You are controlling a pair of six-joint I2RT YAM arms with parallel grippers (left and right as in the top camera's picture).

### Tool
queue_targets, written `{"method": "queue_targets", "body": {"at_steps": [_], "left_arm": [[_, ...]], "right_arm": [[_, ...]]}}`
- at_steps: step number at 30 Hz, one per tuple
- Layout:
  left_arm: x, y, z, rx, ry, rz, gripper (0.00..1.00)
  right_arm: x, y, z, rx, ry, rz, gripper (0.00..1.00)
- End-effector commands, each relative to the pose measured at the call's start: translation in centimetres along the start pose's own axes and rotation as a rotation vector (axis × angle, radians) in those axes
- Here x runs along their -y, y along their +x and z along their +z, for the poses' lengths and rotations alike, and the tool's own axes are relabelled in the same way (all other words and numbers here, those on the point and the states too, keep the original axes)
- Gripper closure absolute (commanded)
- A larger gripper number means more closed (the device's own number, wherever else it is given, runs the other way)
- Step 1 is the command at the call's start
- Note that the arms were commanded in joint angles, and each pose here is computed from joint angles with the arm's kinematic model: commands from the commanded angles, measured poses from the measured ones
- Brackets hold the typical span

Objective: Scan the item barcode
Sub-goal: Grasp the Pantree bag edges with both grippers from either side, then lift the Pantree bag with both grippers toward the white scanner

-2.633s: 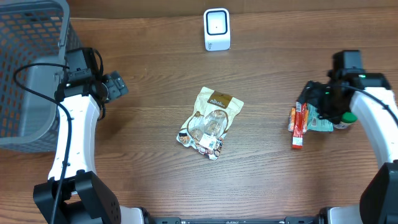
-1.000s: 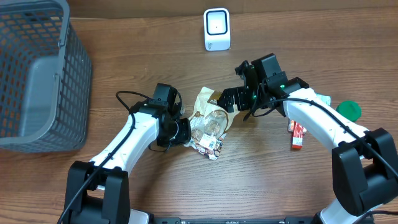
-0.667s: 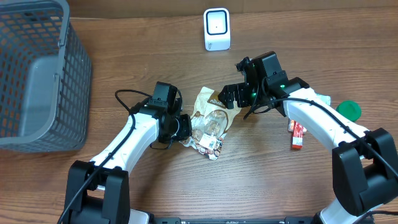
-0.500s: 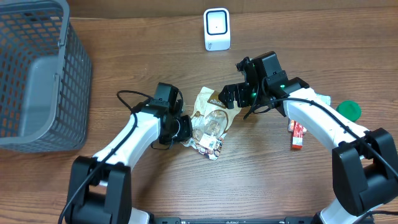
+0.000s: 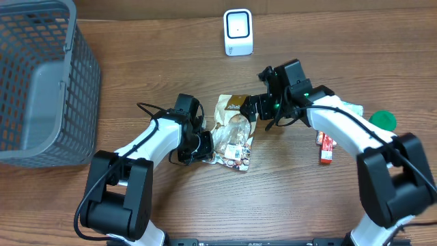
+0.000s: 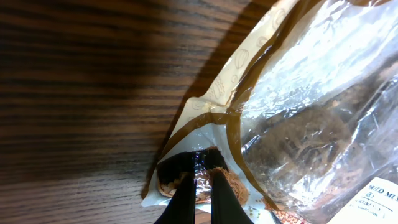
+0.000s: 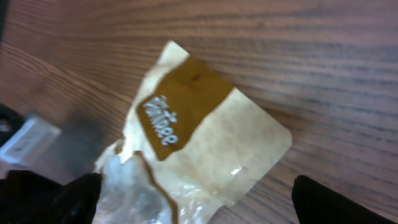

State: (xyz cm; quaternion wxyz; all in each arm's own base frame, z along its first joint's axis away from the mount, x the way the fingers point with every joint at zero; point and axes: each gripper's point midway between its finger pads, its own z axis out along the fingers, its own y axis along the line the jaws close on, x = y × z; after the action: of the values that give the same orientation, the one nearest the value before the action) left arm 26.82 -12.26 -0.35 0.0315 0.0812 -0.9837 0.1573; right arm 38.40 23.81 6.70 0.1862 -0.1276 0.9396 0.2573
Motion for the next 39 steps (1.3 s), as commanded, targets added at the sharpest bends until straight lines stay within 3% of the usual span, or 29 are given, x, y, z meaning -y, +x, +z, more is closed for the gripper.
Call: {"method": "queue_targets", "body": {"at_steps": [1, 14, 20, 31, 39], "left_arm": [[-1.2, 0.7, 1.6, -0.038, -0.050, -0.018, 0.96], [-1.2, 0.6, 1.6, -0.034, -0.049, -0.016, 0.96], [-1.2, 0.5, 1.6, -0.031, -0.048, -0.016, 0.96], [-1.2, 0.5, 1.6, -0.031, -0.048, -0.015, 0.96], [-1.2, 0.4, 1.6, -0.029, -0.047, -0.014, 0.93]], "right_arm": [[0.0, 1.0, 2.1, -0.050, -0.056, 0.004, 0.00], [-4.5, 4.2, 3.3, -0.204, -0.387, 0.068, 0.03], [-5.2, 5.0, 3.7, -0.233, -0.379, 0.072, 0.16], [-6.0, 7.1, 5.0, -0.264, -0.339, 0.093, 0.23], [-6.9, 7.2, 5.2, -0.261, -0.351, 0.067, 0.40]]}}
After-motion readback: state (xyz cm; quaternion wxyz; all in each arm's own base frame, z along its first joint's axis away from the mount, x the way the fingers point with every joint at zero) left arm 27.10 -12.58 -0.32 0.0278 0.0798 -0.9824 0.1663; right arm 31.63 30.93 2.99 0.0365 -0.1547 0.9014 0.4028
